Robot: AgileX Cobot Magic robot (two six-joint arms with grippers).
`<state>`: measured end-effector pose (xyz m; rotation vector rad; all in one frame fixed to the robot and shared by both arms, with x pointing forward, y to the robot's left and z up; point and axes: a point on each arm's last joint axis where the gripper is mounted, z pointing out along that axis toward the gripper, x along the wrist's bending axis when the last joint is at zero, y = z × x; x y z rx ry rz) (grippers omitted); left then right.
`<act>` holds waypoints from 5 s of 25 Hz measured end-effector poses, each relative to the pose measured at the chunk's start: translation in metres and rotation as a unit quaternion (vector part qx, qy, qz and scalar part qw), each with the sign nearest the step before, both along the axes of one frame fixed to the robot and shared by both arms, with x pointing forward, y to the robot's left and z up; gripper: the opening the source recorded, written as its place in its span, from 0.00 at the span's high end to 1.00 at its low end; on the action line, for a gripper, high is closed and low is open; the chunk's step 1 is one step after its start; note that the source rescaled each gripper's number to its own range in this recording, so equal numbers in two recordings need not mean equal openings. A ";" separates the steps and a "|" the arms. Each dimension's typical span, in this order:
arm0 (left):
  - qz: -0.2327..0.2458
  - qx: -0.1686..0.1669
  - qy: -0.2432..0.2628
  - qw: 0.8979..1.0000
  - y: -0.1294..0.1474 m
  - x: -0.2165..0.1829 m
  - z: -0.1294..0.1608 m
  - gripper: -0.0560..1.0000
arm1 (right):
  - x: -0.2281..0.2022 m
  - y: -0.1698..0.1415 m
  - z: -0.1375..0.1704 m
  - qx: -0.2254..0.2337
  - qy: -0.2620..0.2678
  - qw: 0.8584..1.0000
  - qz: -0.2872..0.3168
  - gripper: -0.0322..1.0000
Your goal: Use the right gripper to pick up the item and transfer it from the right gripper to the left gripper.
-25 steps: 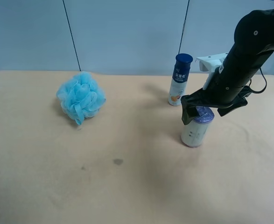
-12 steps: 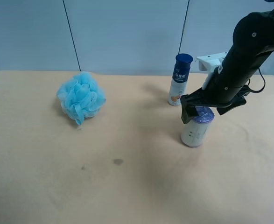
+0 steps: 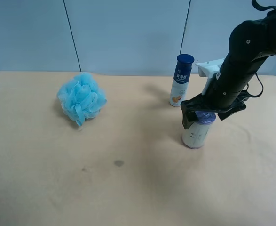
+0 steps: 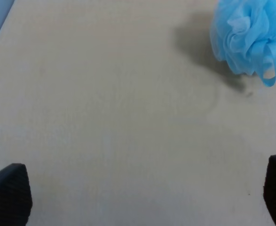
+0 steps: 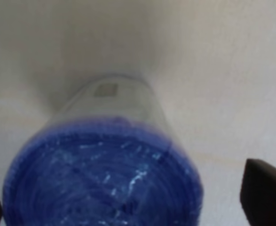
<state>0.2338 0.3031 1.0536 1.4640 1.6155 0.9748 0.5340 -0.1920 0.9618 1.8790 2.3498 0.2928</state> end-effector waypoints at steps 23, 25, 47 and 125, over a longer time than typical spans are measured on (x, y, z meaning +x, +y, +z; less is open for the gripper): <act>0.000 0.000 0.000 1.000 0.000 0.000 0.000 0.00 | 0.004 0.002 0.001 0.011 -0.023 1.000 -0.003 0.88; 0.000 0.000 0.000 1.000 0.000 0.000 0.000 0.00 | 0.004 0.002 0.001 0.011 -0.022 1.000 -0.003 0.88; 0.000 0.000 0.000 1.000 0.000 0.000 0.000 0.00 | 0.001 0.001 0.000 0.006 -0.006 1.000 -0.004 0.77; 0.001 0.001 0.000 1.000 0.000 0.000 0.000 0.00 | 0.005 0.016 0.044 0.046 0.054 0.996 0.060 0.96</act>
